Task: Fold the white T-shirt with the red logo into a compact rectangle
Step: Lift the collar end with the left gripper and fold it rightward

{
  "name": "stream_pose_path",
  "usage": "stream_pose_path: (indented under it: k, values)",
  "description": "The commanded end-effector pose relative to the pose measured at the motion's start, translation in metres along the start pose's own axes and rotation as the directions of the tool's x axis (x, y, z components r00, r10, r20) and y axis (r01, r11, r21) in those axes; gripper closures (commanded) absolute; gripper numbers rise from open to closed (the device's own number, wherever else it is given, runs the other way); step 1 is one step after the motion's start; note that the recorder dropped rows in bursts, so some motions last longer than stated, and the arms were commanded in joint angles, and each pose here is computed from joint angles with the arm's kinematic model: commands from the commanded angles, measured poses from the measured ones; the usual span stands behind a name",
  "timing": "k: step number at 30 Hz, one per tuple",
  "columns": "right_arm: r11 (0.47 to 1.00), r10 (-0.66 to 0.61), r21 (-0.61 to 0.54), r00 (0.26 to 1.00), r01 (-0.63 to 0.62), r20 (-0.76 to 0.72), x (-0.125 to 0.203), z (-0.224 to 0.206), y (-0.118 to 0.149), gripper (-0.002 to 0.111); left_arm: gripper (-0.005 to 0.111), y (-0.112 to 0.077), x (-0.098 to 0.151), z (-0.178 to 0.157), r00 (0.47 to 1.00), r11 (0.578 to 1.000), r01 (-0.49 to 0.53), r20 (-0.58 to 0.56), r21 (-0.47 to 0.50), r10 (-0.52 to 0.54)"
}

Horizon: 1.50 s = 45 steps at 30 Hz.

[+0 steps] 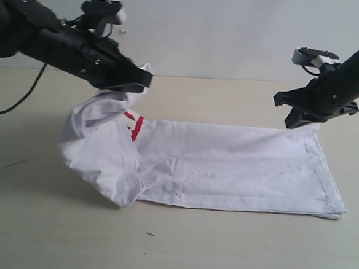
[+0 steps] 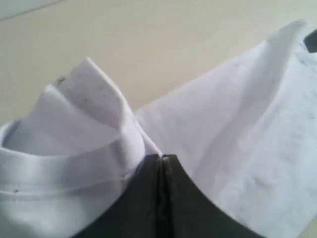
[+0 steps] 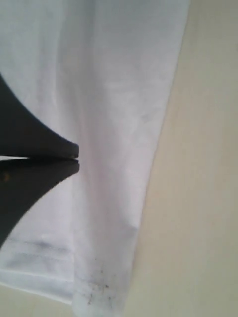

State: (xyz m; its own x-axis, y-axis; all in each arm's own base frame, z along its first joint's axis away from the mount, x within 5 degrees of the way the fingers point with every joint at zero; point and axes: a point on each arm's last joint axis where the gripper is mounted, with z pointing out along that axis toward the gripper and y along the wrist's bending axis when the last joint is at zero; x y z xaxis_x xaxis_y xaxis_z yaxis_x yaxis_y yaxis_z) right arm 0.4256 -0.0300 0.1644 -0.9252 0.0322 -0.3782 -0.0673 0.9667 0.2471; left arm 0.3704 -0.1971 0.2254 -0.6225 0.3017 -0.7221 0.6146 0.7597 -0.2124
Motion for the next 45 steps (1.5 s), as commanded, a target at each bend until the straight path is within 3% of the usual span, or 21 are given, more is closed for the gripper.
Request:
stream_pose_path:
  k: [1, 7, 11, 16, 18, 21, 23, 25, 30, 32, 37, 42, 45]
  values:
    - [1.000, -0.012, -0.026, 0.994, 0.015, 0.109, -0.017, -0.040, 0.013, 0.099, 0.107, -0.042, -0.008, 0.025, 0.998, 0.998, -0.053, 0.032, 0.044, 0.052]
    - [0.998, -0.036, -0.036, 0.975, 0.045, 0.221, -0.028, -0.088, 0.029, 0.066, 0.107, -0.089, -0.011, 0.059, 0.996, 0.992, -0.068, 0.068, 0.102, 0.061]
    - [0.998, -0.041, -0.037, 0.954, 0.054, 0.296, -0.031, -0.120, 0.040, 0.063, 0.107, -0.122, -0.009, 0.080, 0.992, 0.981, -0.117, 0.069, 0.152, 0.108]
    - [0.995, -0.017, -0.087, 0.940, 0.049, 0.340, -0.031, -0.140, 0.050, 0.063, 0.106, -0.147, -0.004, 0.101, 0.989, 0.971, -0.145, 0.065, 0.192, 0.135]
    - [0.994, -0.015, -0.097, 0.944, 0.050, 0.331, -0.029, -0.141, 0.051, 0.063, 0.097, -0.151, -0.002, 0.106, 0.988, 0.968, -0.150, 0.061, 0.201, 0.141]
    - [0.993, -0.020, -0.105, 0.949, 0.056, 0.314, -0.028, -0.140, 0.052, 0.063, 0.062, -0.152, -0.006, 0.103, 0.987, 0.967, -0.154, 0.073, 0.203, 0.142]
    - [0.993, -0.020, -0.106, 0.950, 0.055, 0.311, -0.028, -0.139, 0.052, 0.063, 0.039, -0.148, -0.012, 0.097, 0.988, 0.970, -0.142, 0.086, 0.197, 0.128]
    - [0.992, -0.015, -0.113, 0.951, 0.053, 0.309, -0.027, -0.139, 0.053, 0.063, 0.033, -0.146, -0.017, 0.091, 0.986, 0.968, -0.152, 0.091, 0.198, 0.137]
    - [0.990, -0.019, -0.132, 0.962, 0.056, 0.272, -0.024, -0.139, 0.054, 0.063, 0.046, -0.143, -0.033, 0.061, 0.970, 0.949, -0.238, 0.101, 0.206, 0.222]
    - [0.988, -0.018, -0.146, 0.970, 0.054, 0.241, -0.021, -0.137, 0.055, 0.063, 0.053, -0.137, -0.039, 0.049, 0.974, 0.956, -0.223, 0.090, 0.191, 0.209]
    - [0.989, -0.007, -0.147, 0.994, 0.024, 0.110, -0.006, -0.128, 0.053, 0.063, 0.062, -0.101, -0.045, 0.027, 0.986, 0.980, -0.169, 0.024, 0.104, 0.167]
    - [0.996, 0.055, -0.069, 0.998, -0.054, 0.023, 0.019, -0.088, 0.032, 0.063, 0.062, -0.060, -0.027, 0.008, 0.991, 0.992, -0.124, -0.052, 0.032, 0.126]
    - [0.992, 0.088, -0.085, 0.995, -0.092, -0.057, 0.026, -0.065, 0.025, 0.057, 0.062, -0.035, -0.013, -0.003, 0.994, 0.996, -0.088, -0.070, -0.025, 0.086]
